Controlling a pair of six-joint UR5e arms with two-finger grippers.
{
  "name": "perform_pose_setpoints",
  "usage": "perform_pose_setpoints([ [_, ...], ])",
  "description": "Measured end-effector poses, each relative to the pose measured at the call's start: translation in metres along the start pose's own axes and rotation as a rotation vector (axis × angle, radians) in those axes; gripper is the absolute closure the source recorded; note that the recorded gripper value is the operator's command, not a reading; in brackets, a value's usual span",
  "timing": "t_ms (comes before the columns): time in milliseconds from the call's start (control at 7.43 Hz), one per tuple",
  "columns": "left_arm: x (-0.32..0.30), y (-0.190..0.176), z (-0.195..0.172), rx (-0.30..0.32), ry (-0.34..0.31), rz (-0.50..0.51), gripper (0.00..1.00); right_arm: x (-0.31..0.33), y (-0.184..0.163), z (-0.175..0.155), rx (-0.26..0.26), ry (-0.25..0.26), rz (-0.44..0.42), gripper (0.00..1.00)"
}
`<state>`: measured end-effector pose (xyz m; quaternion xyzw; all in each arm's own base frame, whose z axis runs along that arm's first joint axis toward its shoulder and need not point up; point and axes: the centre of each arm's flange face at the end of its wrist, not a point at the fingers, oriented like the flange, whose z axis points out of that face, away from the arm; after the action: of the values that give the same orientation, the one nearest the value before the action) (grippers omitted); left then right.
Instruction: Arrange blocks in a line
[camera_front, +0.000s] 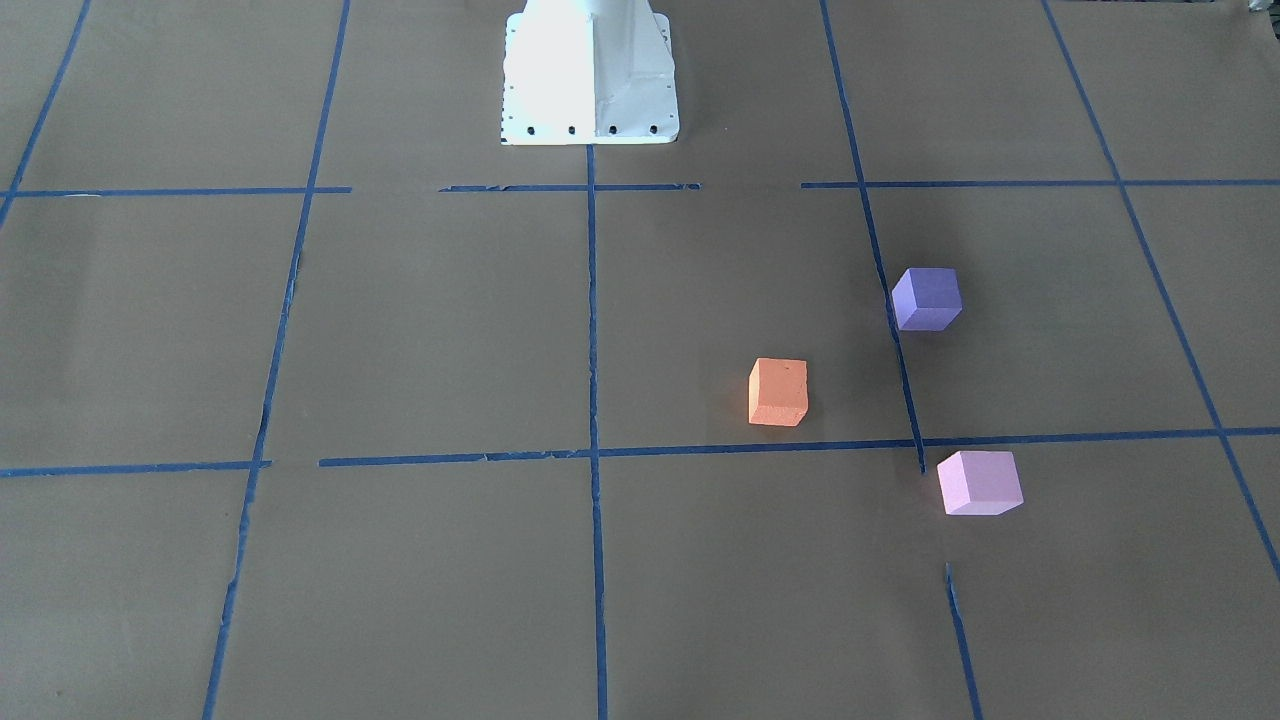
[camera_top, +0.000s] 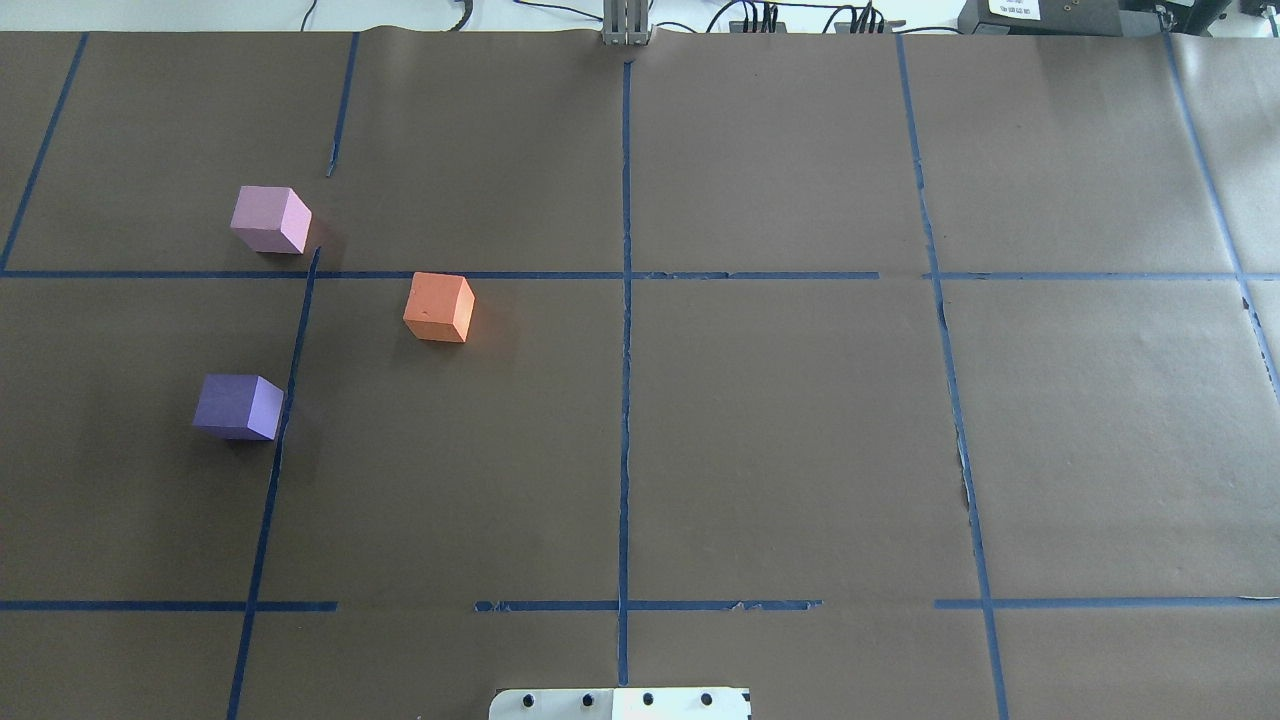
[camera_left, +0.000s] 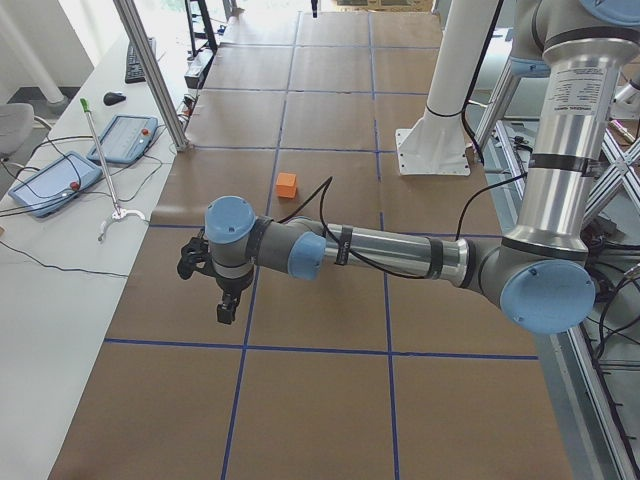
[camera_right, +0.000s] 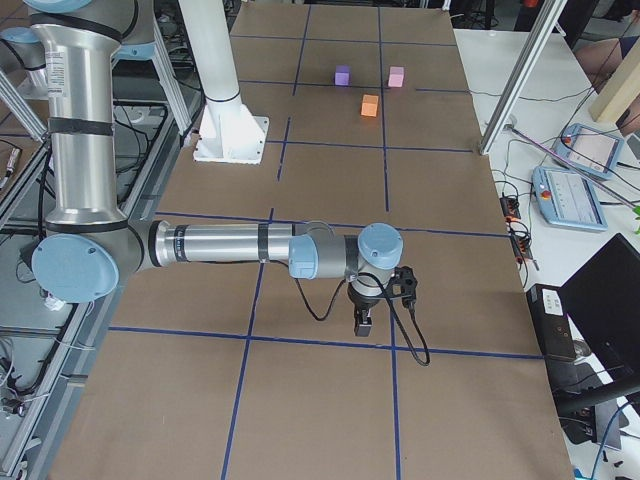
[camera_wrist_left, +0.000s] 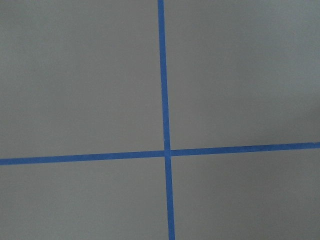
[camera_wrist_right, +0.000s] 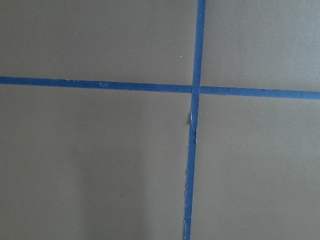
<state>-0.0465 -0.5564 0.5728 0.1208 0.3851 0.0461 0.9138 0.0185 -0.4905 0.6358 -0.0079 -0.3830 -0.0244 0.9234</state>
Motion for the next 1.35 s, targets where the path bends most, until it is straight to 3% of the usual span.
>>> perform_pose_setpoints([
  [404, 0.057, -0.015, 0.026, -0.037, 0.092, 0.076, 0.00, 0.000, 0.000, 0.000, -0.001, 0.000, 0.001, 0.00],
  [808, 0.219, -0.061, 0.067, -0.098, 0.161, 0.074, 0.00, 0.000, 0.000, 0.000, -0.001, 0.000, 0.001, 0.00],
  [1077, 0.345, -0.078, 0.096, -0.091, 0.128, 0.089, 0.00, 0.000, 0.000, 0.000, 0.000, 0.000, 0.000, 0.00],
  [1346, 0.448, -0.068, 0.108, -0.027, 0.093, 0.064, 0.00, 0.000, 0.000, 0.000, 0.000, 0.000, 0.000, 0.00],
])
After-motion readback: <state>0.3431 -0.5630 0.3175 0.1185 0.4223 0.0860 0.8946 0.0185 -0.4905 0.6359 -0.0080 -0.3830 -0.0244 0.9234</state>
